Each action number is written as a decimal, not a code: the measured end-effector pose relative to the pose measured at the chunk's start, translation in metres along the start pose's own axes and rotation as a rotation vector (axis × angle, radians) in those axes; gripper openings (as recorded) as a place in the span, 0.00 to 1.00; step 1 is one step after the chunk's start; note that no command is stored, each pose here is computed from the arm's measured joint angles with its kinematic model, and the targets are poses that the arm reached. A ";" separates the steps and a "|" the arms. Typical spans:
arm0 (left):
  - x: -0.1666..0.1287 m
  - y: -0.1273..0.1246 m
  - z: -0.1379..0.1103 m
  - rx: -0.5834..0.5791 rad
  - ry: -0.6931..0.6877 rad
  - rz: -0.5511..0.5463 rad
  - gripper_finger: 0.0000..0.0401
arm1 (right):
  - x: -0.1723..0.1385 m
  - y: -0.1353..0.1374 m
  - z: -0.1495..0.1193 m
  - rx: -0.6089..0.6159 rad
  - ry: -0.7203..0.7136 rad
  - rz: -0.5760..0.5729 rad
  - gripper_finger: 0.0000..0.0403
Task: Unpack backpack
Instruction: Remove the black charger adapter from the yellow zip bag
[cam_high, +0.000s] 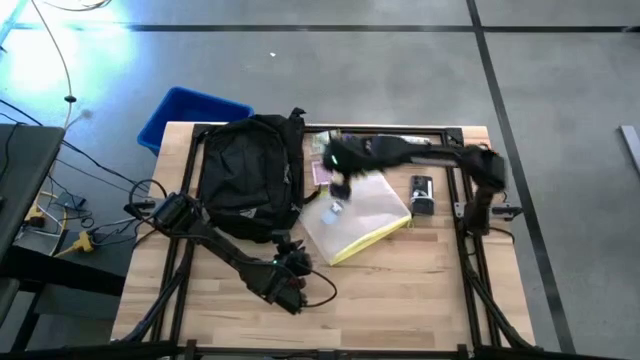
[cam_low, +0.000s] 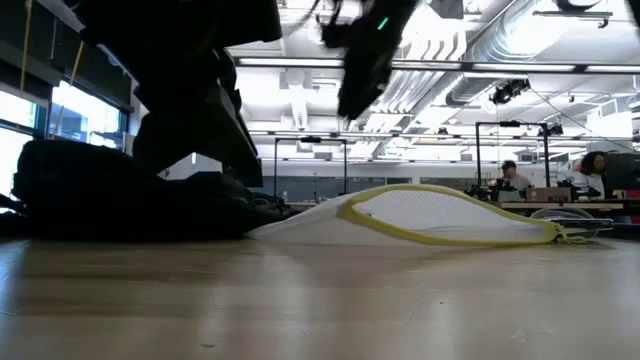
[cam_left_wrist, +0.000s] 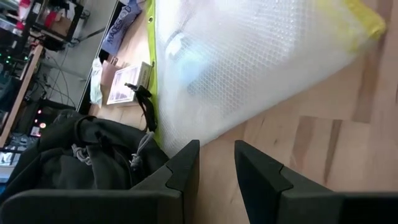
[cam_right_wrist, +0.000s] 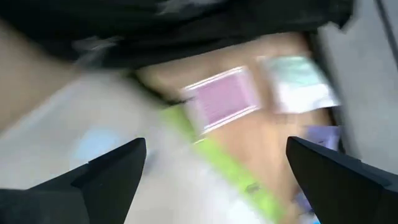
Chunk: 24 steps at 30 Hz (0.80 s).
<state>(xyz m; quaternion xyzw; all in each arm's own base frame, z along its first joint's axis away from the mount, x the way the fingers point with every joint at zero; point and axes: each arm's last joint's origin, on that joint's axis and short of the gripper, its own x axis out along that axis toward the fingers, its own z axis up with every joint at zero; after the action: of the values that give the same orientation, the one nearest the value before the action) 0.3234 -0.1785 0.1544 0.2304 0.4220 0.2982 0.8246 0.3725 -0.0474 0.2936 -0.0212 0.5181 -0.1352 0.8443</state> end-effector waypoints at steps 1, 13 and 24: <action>-0.001 0.000 0.000 -0.004 -0.002 0.000 0.21 | -0.009 0.017 -0.009 -0.006 -0.026 0.039 0.92; 0.006 0.004 0.003 -0.038 -0.022 0.048 0.21 | 0.013 0.185 -0.146 0.048 -0.272 0.556 0.92; 0.016 0.008 0.008 -0.084 0.007 0.026 0.21 | 0.064 0.135 -0.165 0.282 -0.277 0.144 0.92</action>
<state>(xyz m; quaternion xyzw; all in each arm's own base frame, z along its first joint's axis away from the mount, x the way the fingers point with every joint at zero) 0.3353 -0.1628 0.1549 0.2003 0.4088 0.3270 0.8281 0.2820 0.0843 0.1381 0.1161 0.3730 -0.1414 0.9096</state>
